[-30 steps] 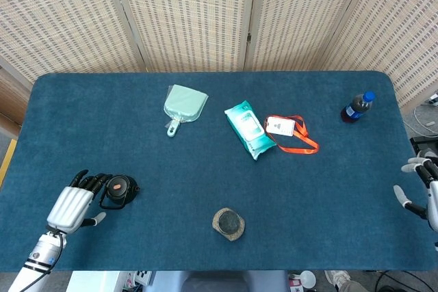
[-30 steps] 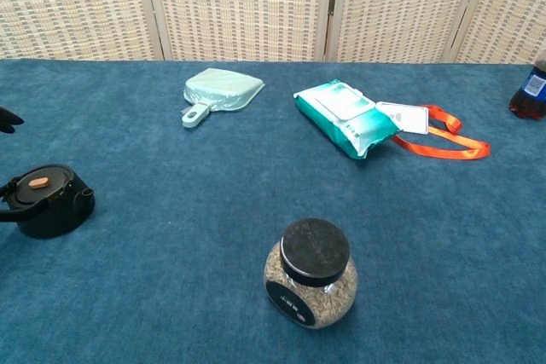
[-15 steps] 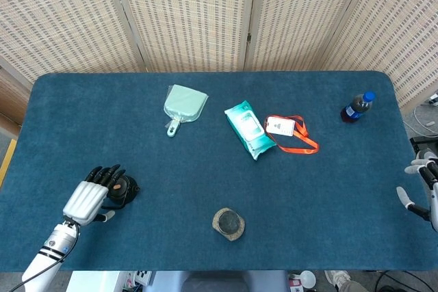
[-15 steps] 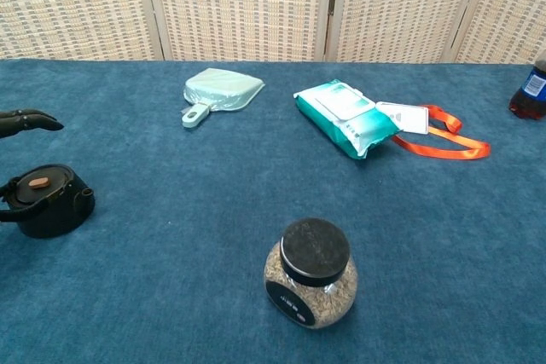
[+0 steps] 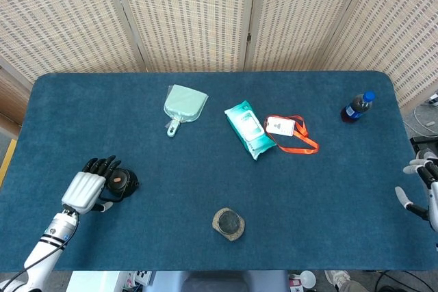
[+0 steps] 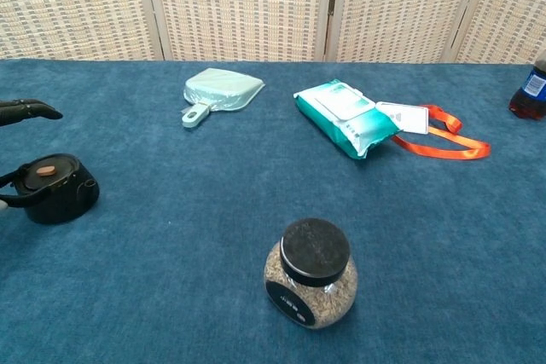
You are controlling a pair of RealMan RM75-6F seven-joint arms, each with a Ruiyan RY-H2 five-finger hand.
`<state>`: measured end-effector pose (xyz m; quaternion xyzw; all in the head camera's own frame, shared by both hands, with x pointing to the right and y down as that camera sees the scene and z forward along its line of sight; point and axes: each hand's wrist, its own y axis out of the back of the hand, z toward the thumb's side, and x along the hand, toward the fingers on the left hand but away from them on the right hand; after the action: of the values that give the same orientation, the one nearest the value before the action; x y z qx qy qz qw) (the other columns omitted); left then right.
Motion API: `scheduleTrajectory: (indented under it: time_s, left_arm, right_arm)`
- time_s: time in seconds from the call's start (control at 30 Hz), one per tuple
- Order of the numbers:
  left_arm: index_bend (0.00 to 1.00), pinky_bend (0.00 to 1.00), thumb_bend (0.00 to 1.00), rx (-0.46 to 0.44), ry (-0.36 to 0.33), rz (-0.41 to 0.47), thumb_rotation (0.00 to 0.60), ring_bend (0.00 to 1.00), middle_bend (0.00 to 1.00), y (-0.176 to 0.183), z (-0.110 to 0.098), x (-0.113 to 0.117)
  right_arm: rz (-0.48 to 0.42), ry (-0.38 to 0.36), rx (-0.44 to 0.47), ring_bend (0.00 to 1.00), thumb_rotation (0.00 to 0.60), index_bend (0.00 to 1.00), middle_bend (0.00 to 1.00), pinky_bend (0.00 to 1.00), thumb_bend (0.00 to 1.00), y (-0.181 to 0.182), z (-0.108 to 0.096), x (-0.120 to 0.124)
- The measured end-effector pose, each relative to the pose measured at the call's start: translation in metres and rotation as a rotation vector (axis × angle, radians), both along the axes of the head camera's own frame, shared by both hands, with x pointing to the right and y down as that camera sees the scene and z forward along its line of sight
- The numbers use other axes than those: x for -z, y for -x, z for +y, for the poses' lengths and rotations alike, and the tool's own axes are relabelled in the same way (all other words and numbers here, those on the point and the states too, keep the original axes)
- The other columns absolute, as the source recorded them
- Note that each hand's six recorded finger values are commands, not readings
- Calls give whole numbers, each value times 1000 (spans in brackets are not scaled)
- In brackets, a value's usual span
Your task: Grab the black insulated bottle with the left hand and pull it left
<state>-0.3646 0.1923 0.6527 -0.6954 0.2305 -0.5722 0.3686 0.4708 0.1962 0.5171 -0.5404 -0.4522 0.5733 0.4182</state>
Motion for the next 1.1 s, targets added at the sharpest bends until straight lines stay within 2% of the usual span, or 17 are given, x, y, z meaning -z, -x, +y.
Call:
scheduleTrajectory:
  time_s: [0.3,0.47,0.6,0.77,0.93,1.1]
  left_arm:
    - [0,51,148,32,-26,-17,600,77,20,8,-31,-11]
    - [0,51,148,43,-33,-39,600,77,20,13,-38,-15]
    - [21,51,148,39,-34,-64,600,83,38,18,-31,-12]
    - [170,51,148,27,-40,-55,600,119,140,19,-20,-5]
    - [280,51,148,-20,-51,-2,600,156,206,13,-9,3]
    - [303,51,148,-54,-39,26,600,172,226,14,0,2]
  right_arm:
    - [4,4,-8,234,600,426,346,240,259,-2,2,0]
    - [-1,-1,-6,235,600,426,346,240,259,-1,2,1]
    - [0,-2,-3,235,600,426,347,240,258,-1,1,2]
    - [-2,-11,-1,239,600,426,345,240,258,2,-3,4]
    - [-8,-24,6,239,600,426,345,240,259,6,-7,6]
    - [-8,-15,11,239,600,426,345,240,259,8,-6,6]
